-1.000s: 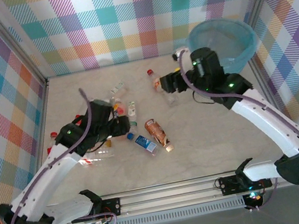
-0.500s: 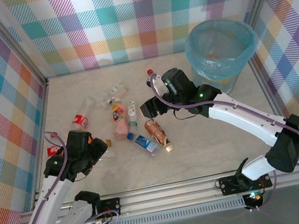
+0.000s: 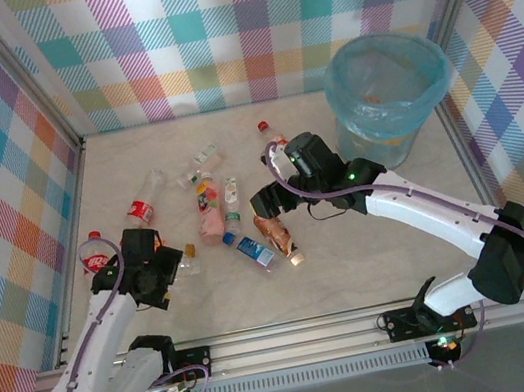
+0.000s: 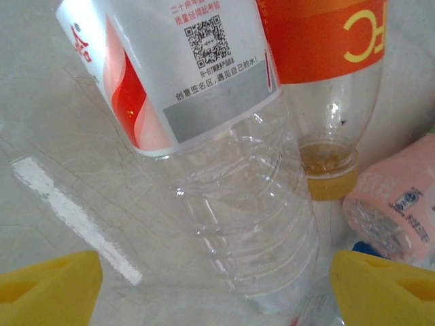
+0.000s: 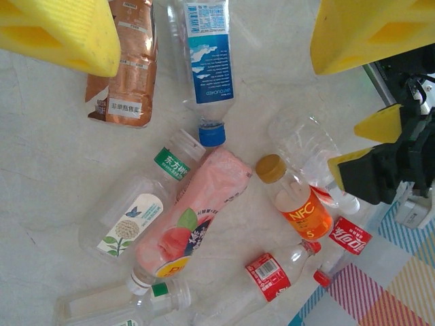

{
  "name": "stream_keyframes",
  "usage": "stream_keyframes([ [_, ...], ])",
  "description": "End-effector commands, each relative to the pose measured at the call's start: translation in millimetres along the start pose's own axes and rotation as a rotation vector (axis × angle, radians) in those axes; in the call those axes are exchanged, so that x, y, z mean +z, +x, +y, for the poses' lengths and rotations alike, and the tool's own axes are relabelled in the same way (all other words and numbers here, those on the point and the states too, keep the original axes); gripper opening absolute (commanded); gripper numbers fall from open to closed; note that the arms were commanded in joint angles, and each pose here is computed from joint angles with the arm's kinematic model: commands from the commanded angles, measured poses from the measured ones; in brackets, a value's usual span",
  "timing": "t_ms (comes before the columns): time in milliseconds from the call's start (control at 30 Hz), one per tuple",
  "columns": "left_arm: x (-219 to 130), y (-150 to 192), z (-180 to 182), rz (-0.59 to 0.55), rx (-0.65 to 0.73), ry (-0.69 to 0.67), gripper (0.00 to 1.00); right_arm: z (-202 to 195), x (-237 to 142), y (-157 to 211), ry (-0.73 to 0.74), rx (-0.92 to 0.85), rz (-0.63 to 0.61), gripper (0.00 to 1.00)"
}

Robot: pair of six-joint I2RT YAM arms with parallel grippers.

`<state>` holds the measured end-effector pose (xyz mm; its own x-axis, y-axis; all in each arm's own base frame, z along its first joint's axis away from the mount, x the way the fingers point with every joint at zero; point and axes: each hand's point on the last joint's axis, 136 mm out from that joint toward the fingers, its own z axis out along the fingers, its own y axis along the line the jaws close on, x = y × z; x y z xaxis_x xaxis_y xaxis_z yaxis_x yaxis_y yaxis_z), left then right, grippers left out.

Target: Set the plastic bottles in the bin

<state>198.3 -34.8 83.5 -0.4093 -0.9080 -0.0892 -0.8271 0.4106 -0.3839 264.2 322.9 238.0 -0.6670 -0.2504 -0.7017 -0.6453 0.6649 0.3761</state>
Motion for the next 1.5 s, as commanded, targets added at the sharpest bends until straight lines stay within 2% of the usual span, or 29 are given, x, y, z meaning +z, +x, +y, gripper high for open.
stream_keyframes([
  [0, 9.7, -2.2, -6.6, 0.01, -0.035, 0.019, 0.87, 9.1, -7.3, -5.0, -0.03, -0.022, -0.027, 0.75],
  [333, 32.2, -0.6, -4.4, 0.05, -0.009, -0.039, 0.84, 7.2, -5.0, 2.6, -0.033, -0.013, -0.011, 0.75],
  [667, 38.4, 4.1, 14.8, 0.063, 0.015, -0.086, 0.76, 5.5, -5.7, 7.0, -0.029, -0.007, -0.007, 0.76],
  [900, 41.3, 6.4, 23.6, 0.063, 0.023, -0.089, 0.79, 5.5, -3.2, 8.5, -0.032, 0.005, 0.0, 0.76],
  [1033, 43.6, 8.3, 25.3, 0.073, 0.038, -0.092, 0.74, 5.7, -3.1, 9.0, -0.033, 0.008, 0.005, 0.76],
  [1233, 27.4, 1.6, 16.9, 0.031, 0.065, -0.046, 0.61, 5.3, -8.0, 7.0, -0.024, 0.006, -0.007, 0.76],
  [1467, -30.6, -16.6, -4.9, -0.085, 0.147, 0.043, 0.61, 7.0, -16.6, -0.9, -0.012, -0.008, -0.025, 0.75],
])
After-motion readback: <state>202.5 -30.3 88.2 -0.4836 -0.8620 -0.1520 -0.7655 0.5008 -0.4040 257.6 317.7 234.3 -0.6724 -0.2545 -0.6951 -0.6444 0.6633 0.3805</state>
